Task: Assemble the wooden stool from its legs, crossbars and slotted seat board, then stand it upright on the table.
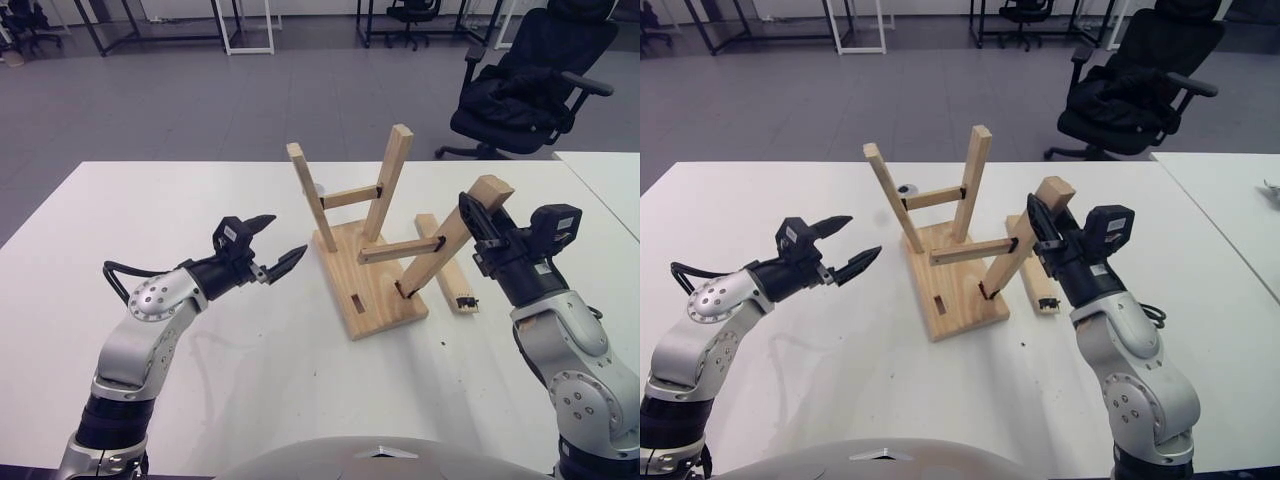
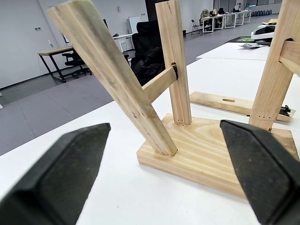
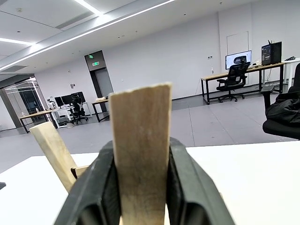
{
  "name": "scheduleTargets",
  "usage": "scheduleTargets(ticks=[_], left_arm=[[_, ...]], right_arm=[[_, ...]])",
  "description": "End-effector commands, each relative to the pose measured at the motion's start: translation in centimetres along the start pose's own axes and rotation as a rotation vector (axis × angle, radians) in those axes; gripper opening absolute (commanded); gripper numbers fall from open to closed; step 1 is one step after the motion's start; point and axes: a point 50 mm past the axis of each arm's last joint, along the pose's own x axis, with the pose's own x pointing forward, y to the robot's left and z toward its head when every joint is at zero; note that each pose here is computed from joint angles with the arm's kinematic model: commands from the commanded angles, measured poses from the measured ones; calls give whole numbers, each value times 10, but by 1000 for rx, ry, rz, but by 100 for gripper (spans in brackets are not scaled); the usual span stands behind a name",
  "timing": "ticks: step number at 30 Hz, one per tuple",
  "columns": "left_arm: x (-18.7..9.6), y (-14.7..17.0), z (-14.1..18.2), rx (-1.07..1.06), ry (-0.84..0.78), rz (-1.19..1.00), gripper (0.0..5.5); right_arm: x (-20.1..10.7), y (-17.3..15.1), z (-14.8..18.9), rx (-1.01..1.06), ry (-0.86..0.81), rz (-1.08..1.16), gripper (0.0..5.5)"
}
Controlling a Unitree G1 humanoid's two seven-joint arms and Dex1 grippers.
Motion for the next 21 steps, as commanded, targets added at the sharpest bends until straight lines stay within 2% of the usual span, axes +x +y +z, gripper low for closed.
scheduleTargets(ticks=[1,8,12,18,21], left_arm=[[0,0,-1,6,24,-1,430],[-1,0,-2,4,25,5,430],[-1,0,-2,7,26,5,430],[-1,0,-1,11,29,8,430],[-1,-1,-2,10,31,8,430]], right_arm=[[-1,4,-7,39,40,23,104],[-1,3,-2,85,23,19,104],[-3,3,-9,-29,81,28,104],[-9,3,-25,-129,167,27,104],[-24,-5,-50,-112,270,-11,104]])
